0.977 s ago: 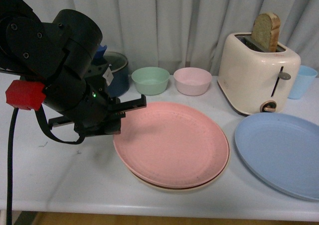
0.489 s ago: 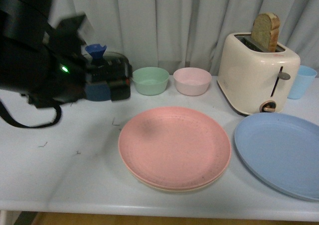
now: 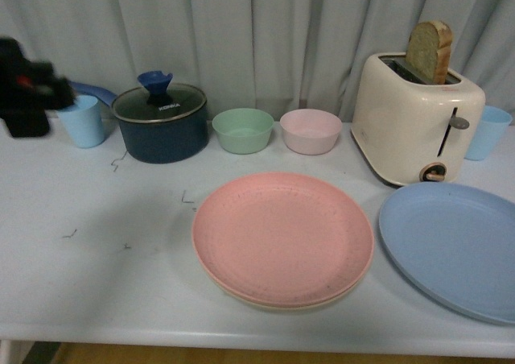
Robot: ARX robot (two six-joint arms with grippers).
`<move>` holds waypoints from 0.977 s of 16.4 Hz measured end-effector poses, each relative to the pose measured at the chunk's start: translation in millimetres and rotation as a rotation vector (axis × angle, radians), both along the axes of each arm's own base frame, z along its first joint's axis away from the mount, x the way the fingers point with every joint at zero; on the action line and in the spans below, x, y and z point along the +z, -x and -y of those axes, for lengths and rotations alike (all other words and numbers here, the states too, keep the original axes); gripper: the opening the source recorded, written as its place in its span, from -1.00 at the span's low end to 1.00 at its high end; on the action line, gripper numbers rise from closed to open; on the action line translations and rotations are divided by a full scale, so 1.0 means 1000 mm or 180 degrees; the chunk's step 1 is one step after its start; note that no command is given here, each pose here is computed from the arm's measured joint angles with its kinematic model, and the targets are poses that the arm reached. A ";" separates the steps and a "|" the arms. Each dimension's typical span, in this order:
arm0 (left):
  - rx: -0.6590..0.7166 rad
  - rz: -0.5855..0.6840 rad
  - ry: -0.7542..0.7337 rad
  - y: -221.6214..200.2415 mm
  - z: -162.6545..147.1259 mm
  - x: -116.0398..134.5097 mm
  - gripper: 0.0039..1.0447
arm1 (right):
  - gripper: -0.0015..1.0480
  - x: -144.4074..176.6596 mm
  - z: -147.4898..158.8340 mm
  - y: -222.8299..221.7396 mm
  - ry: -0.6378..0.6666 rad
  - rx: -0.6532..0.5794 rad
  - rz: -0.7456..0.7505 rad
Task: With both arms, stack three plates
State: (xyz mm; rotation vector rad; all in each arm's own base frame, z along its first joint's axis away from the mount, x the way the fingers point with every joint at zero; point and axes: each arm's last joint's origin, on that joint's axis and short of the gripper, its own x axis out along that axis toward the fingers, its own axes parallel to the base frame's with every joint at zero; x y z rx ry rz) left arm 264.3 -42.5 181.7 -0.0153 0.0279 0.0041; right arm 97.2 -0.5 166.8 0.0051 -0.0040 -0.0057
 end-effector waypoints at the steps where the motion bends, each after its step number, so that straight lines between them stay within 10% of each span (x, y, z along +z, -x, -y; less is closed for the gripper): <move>1: 0.0036 0.0170 0.0022 0.009 -0.006 0.010 -0.33 | 0.87 0.000 0.000 0.000 0.0000 0.0000 0.0000; 5: -0.0031 -0.0048 -0.0015 0.049 -0.020 -0.011 -0.97 | 0.87 0.000 0.000 0.000 0.0000 0.0000 0.0000; 16: -0.0015 0.0039 -0.0003 0.108 -0.042 -0.019 -0.97 | 0.87 0.000 0.000 0.000 0.0000 0.0000 -0.0001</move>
